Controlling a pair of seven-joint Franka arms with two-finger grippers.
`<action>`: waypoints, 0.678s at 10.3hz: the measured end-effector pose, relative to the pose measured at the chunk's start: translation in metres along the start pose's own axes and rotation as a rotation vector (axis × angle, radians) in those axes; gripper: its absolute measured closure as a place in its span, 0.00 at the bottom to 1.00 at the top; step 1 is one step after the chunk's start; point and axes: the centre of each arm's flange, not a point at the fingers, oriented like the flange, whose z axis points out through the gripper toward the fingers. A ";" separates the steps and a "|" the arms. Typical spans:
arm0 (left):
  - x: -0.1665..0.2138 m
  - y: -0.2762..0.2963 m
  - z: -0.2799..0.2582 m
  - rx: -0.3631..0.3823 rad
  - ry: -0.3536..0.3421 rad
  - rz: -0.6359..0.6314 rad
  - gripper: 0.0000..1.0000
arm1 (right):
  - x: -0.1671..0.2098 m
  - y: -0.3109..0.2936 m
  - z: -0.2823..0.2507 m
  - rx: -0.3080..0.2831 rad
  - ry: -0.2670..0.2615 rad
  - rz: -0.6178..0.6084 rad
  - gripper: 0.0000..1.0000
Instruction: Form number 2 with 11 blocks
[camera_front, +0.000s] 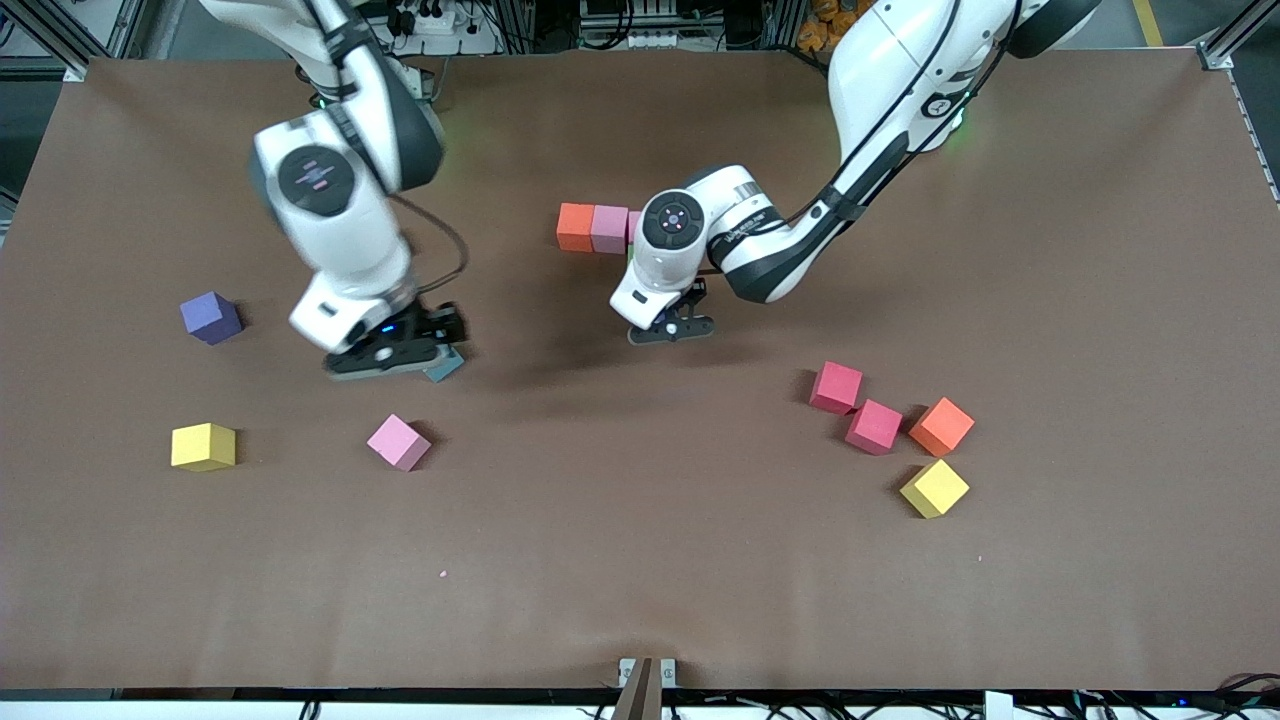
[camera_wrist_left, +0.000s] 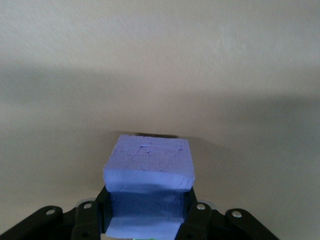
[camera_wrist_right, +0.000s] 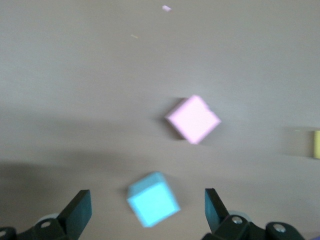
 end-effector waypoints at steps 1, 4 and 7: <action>-0.005 0.003 0.005 0.006 -0.004 0.011 0.44 | -0.002 0.041 0.016 0.000 -0.020 -0.012 0.00; -0.010 0.005 0.014 0.015 -0.015 0.018 0.44 | -0.004 0.090 0.050 0.019 -0.032 -0.118 0.00; -0.013 0.009 0.017 0.031 0.001 0.025 0.44 | 0.013 0.076 0.104 0.058 0.051 -0.256 0.00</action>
